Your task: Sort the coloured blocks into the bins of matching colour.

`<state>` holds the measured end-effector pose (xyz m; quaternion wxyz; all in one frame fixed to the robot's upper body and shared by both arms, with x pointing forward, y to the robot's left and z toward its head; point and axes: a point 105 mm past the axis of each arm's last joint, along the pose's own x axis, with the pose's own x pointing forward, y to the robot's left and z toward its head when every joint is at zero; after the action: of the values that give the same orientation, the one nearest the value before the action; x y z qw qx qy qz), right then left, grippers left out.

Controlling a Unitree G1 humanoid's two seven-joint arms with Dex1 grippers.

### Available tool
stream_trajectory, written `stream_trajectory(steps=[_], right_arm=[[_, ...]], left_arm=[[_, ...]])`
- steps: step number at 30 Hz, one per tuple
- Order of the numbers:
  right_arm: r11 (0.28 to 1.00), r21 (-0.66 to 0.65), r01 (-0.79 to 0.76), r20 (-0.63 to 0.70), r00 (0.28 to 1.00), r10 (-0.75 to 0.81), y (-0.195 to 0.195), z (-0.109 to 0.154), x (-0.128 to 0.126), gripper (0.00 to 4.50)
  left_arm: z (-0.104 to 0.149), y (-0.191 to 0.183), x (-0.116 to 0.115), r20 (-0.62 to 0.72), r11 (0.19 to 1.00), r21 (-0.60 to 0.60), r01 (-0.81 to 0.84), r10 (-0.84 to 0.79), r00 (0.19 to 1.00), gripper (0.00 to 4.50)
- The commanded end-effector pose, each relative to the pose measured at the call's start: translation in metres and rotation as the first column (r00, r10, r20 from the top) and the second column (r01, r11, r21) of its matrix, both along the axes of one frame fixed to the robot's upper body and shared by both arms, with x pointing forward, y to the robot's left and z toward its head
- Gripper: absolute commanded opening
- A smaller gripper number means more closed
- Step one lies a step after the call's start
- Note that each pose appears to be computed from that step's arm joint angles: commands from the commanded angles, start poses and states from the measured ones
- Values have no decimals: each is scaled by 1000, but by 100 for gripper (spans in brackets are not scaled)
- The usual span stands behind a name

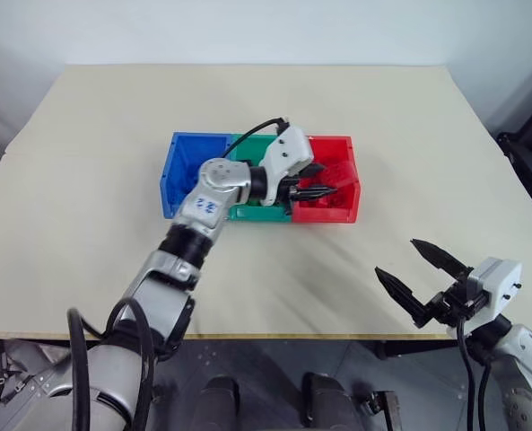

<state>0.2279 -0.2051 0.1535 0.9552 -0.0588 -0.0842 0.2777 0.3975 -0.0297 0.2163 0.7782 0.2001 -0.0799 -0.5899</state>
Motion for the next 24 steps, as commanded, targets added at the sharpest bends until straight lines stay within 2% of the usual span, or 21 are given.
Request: stream_trajectory(steps=[1, 5, 11, 14, 17, 21, 24], right_arm=[[999, -8, 41, 76, 996, -40, 5, 12, -14, 450], [998, -3, 58, 65, 996, -57, 8, 6, -24, 450], [999, -32, 11, 64, 998, -9, 5, 3, -19, 450], [996, -65, -68, 63, 995, 72, 8, 2, -7, 450], [979, -104, -174, 43, 983, 179, 14, 0, 3, 450], [939, -158, -307, -4, 951, 310, 18, -7, 17, 450], [910, -187, -370, -30, 928, 372, 18, -12, 28, 450]], left_arm=[[8, -1, 15, 49, 996, -17, -84, 85, 995, 147], [12, 3, 21, 72, 992, -38, -123, 125, 990, 285], [26, 17, 10, 95, 994, -108, -32, 43, 995, 449], [34, 45, -5, 148, 990, -140, 26, -5, 989, 449], [23, 94, -23, 169, 994, -113, 2, 17, 985, 449], [-9, 166, -49, 93, 989, -59, -138, 143, 985, 449], [-19, 204, -65, 49, 961, -70, -268, 272, 961, 449]])
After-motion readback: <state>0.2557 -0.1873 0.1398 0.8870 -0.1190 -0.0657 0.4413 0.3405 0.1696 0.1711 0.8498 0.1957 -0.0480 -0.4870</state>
